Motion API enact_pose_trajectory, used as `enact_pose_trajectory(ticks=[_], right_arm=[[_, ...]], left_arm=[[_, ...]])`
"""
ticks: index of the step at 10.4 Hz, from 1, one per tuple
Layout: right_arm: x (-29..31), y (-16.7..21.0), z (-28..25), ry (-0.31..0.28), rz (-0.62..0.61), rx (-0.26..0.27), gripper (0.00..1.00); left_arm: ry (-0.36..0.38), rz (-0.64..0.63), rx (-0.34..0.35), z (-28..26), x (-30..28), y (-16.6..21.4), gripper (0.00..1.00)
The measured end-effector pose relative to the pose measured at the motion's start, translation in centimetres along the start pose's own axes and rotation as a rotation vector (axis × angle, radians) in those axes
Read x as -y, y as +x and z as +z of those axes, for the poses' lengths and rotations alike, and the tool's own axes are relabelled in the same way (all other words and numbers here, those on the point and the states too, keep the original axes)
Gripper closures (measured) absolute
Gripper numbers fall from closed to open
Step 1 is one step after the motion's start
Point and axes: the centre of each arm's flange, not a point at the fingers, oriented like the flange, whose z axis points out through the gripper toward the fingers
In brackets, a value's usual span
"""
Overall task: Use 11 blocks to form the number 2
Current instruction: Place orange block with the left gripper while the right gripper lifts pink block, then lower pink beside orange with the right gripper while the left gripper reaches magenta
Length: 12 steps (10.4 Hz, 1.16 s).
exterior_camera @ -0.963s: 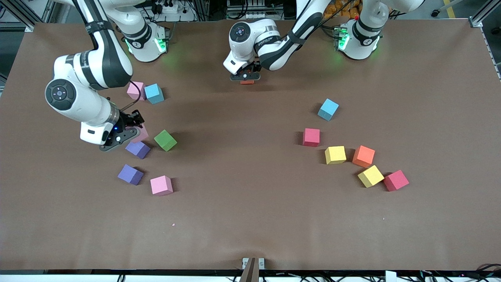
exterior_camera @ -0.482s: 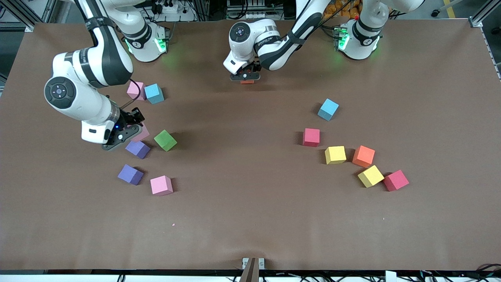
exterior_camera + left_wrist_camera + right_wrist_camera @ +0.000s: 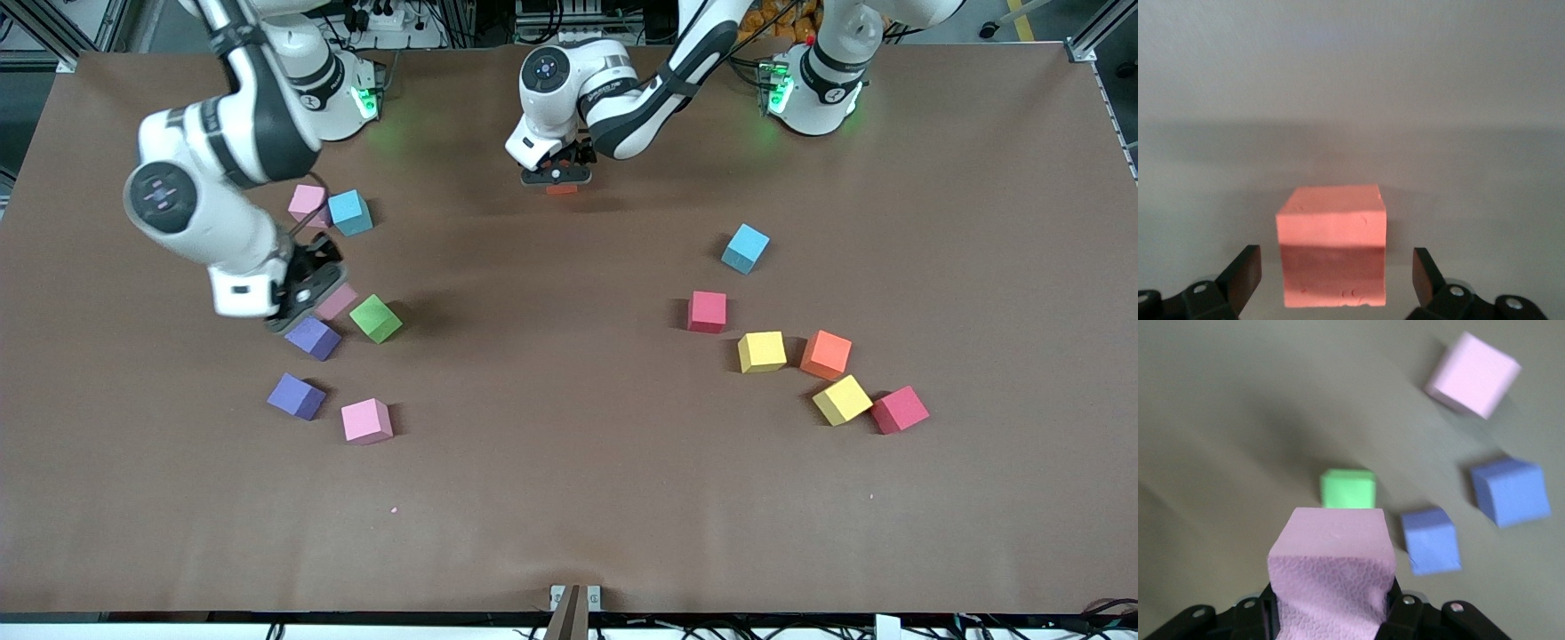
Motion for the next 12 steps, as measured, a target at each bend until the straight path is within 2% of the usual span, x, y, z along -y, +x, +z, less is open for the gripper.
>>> enact_pose_trajectory(ticks=[3,5,6,7,10,12], right_arm=[[4.9,2.0,-0.2,-0.008,-0.116,0.010,0.42],[9.2,2.8,1.7,0.002,-0.209,0.052,0.42],[12.0,3.6,2.1,-0.004,-0.266,0.056,0.42],[15.3,4.6,2.2,-0.020,-0.330,0.043,0.42],[24.5,5.9,4.8,-0.073,-0.507,-0.041,0.42],[28.2,4.9,7.7,-0.079,-0.582,-0.045,0.42]], left_arm=[[-0.037,-0.114,-0.054,-5.1,2.8,6.6,0.00],[-0.042,-0.177,-0.073,-7.7,7.0,13.1,0.00],[-0.046,-0.188,-0.075,-8.4,9.2,16.0,0.00],[-0.048,-0.196,-0.074,-8.8,11.4,18.6,0.00],[-0.055,-0.177,-0.076,-10.1,16.5,23.9,0.00],[-0.041,-0.164,-0.057,-11.4,18.4,26.3,0.00]])
